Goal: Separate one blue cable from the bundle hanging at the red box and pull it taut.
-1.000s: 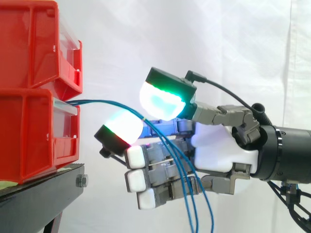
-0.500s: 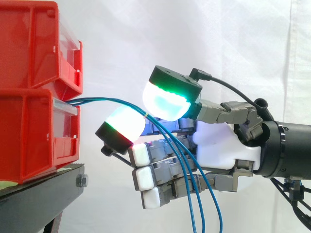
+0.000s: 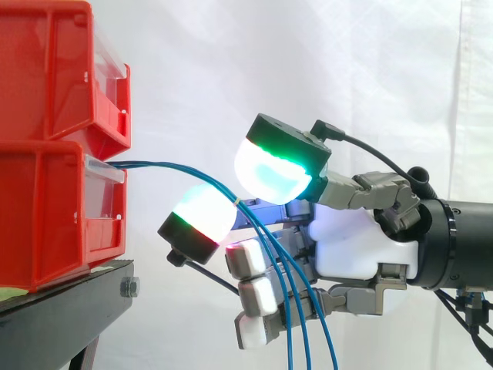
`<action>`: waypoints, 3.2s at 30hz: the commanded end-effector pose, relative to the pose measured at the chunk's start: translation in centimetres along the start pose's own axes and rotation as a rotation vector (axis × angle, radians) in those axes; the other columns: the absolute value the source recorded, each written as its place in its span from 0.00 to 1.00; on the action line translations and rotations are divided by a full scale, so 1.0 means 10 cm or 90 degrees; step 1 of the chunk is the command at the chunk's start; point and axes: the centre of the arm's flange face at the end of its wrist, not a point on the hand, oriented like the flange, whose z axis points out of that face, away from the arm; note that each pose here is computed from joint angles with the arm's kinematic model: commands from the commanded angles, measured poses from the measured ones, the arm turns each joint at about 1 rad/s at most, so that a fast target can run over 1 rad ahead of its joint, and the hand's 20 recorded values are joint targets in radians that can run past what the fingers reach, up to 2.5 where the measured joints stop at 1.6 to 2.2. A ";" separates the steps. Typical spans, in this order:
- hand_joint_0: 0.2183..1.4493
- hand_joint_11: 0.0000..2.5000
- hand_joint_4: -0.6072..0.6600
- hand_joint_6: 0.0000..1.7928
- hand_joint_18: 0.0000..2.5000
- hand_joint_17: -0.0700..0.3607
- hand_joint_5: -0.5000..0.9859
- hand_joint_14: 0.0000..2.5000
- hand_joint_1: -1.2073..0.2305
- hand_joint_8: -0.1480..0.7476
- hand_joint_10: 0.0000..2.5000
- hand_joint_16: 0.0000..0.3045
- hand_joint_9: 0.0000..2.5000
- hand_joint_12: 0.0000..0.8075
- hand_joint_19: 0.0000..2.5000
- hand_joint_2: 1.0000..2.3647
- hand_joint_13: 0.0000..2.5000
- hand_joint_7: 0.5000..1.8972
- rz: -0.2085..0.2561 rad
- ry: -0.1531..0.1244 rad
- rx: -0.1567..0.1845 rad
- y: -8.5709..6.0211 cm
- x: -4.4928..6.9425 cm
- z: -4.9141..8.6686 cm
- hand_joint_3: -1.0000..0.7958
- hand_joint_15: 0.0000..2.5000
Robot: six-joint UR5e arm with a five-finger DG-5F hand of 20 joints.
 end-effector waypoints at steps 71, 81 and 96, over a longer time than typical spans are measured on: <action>0.26 0.47 0.64 0.49 0.34 0.40 0.20 0.01 0.20 0.53 0.01 0.15 0.39 0.50 0.22 0.00 0.44 0.31 -0.001 0.000 0.008 -0.02 0.00 -0.02 0.28 0.39; 0.35 0.42 0.60 0.36 0.34 0.38 0.26 0.01 0.56 0.52 0.01 0.14 0.41 0.47 0.28 0.00 0.45 0.48 -0.001 -0.002 0.009 -0.02 0.00 -0.02 0.29 0.38; 0.29 0.41 0.63 0.36 0.36 0.40 0.22 0.01 0.44 0.51 0.01 0.15 0.38 0.48 0.27 0.00 0.45 0.42 -0.003 -0.002 0.012 -0.02 0.00 -0.02 0.29 0.38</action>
